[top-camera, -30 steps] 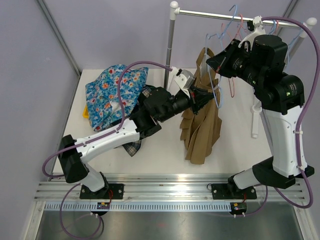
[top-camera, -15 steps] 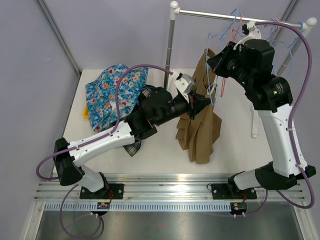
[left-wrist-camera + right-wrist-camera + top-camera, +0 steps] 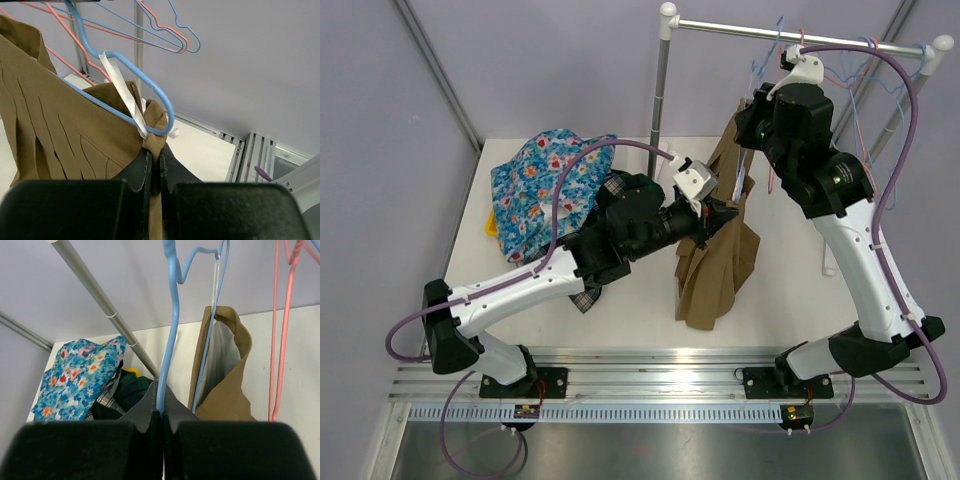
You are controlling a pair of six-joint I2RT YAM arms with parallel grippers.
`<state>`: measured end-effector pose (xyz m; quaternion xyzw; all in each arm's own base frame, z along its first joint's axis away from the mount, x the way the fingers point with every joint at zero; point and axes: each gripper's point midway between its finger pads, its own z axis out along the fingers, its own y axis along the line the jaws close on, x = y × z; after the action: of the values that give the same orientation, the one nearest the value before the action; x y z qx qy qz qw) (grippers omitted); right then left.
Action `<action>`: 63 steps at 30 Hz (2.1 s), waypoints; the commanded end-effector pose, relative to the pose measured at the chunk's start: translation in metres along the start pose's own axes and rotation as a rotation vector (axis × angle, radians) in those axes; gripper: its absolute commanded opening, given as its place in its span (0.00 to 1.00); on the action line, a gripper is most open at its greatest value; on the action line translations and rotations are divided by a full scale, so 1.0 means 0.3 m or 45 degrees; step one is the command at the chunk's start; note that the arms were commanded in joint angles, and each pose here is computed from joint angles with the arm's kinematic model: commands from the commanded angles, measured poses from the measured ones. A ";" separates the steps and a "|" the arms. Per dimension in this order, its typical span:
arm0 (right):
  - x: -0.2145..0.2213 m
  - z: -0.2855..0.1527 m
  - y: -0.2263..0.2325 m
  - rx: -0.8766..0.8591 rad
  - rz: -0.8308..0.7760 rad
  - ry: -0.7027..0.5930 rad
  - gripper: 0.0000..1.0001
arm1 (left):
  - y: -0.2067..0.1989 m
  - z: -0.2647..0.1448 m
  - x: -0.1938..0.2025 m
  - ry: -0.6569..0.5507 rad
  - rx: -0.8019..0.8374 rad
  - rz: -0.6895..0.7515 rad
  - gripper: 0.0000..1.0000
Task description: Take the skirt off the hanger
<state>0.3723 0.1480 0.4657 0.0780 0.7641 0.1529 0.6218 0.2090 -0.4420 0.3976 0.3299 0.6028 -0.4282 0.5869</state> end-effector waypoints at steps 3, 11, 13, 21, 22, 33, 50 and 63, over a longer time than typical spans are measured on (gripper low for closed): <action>-0.200 0.021 -0.024 0.109 -0.051 -0.306 0.00 | -0.079 -0.113 -0.239 -0.236 0.060 0.011 0.00; -0.153 0.072 -0.056 0.166 -0.117 -0.325 0.00 | -0.060 -0.175 -0.263 -0.251 0.001 0.027 0.00; -0.151 0.076 -0.062 0.179 -0.112 -0.336 0.00 | -0.052 -0.181 -0.259 -0.243 -0.015 0.032 0.00; -0.194 0.076 -0.029 0.148 -0.099 -0.354 0.00 | -0.062 -0.176 -0.151 -0.153 0.015 -0.005 0.00; -0.229 0.058 -0.019 0.135 -0.090 -0.377 0.00 | -0.058 -0.174 -0.092 -0.109 0.010 -0.024 0.00; -0.073 -0.127 -0.044 0.057 0.008 -0.031 0.00 | 0.171 -0.167 -0.044 -0.099 -0.469 0.018 0.00; 0.291 -0.603 0.062 -0.467 0.125 0.753 0.00 | 0.562 0.105 -0.321 -0.156 -0.751 0.132 0.00; 0.109 -0.906 0.224 -0.863 0.324 0.848 0.00 | 0.787 0.123 -0.029 0.091 -0.854 0.058 0.00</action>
<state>0.1417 0.1806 0.5220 -0.0775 0.7877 0.4471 0.4167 0.4431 -0.3724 0.3601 0.1570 0.7411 -0.1483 0.6357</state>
